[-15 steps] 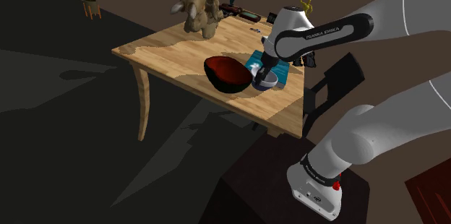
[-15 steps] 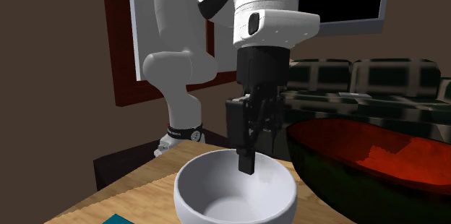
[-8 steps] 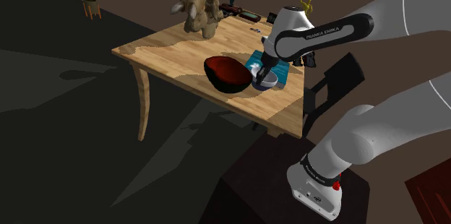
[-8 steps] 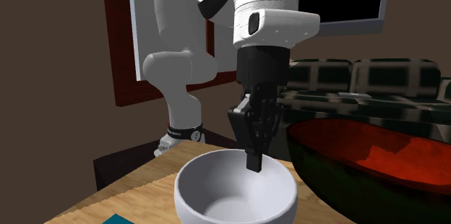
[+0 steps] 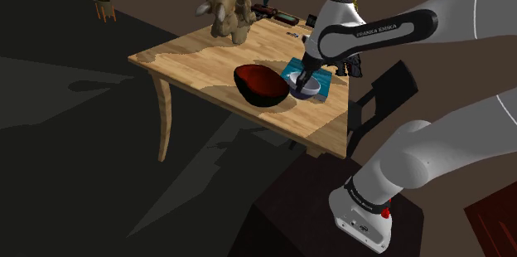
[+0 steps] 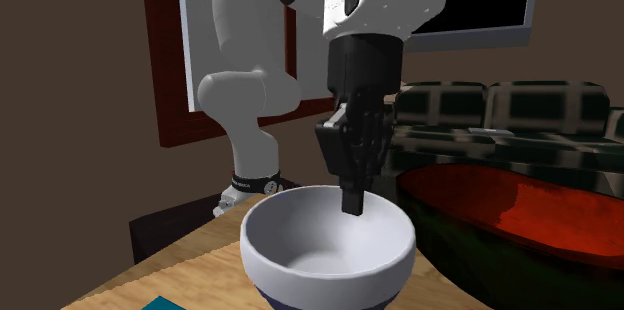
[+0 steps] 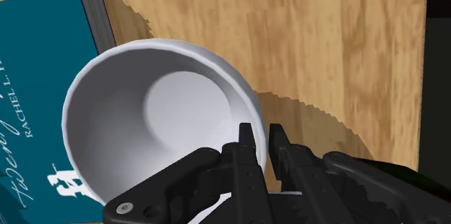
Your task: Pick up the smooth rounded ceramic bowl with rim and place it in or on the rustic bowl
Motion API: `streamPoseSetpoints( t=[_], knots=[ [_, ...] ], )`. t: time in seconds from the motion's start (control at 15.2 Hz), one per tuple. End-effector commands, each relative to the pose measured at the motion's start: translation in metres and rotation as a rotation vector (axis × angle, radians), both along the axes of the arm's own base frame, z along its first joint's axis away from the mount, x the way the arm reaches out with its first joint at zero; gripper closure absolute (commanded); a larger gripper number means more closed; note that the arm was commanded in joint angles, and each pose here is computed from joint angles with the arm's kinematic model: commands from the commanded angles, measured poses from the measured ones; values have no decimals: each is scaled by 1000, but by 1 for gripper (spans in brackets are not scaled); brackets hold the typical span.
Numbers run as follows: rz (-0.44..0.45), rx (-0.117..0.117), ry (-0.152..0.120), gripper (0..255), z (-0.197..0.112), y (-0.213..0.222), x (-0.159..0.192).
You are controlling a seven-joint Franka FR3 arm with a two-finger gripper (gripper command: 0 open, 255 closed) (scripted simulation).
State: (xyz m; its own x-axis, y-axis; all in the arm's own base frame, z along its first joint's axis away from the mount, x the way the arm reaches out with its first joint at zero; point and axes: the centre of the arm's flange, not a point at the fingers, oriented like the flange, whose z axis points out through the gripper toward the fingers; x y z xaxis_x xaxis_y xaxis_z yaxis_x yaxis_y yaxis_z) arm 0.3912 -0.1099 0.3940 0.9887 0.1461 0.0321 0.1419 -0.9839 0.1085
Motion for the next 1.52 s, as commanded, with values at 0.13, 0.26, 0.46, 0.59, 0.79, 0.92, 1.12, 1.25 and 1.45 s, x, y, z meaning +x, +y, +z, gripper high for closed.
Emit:
streamPoseSetpoints(
  t=[0.13, 0.26, 0.46, 0.59, 0.79, 0.92, 1.12, 1.25, 1.45],
  knots=[
    [0, 0, 0, 255, 21, 0, 0],
    [0, 0, 0, 255, 32, 0, 0],
    [0, 0, 0, 255, 48, 0, 0],
    [0, 0, 0, 255, 58, 0, 0],
    [0, 0, 0, 255, 74, 0, 0],
    [0, 0, 0, 255, 85, 0, 0],
    [0, 0, 0, 255, 101, 0, 0],
    [0, 0, 0, 255, 111, 0, 0],
    [0, 0, 0, 255, 127, 0, 0]
  ],
)
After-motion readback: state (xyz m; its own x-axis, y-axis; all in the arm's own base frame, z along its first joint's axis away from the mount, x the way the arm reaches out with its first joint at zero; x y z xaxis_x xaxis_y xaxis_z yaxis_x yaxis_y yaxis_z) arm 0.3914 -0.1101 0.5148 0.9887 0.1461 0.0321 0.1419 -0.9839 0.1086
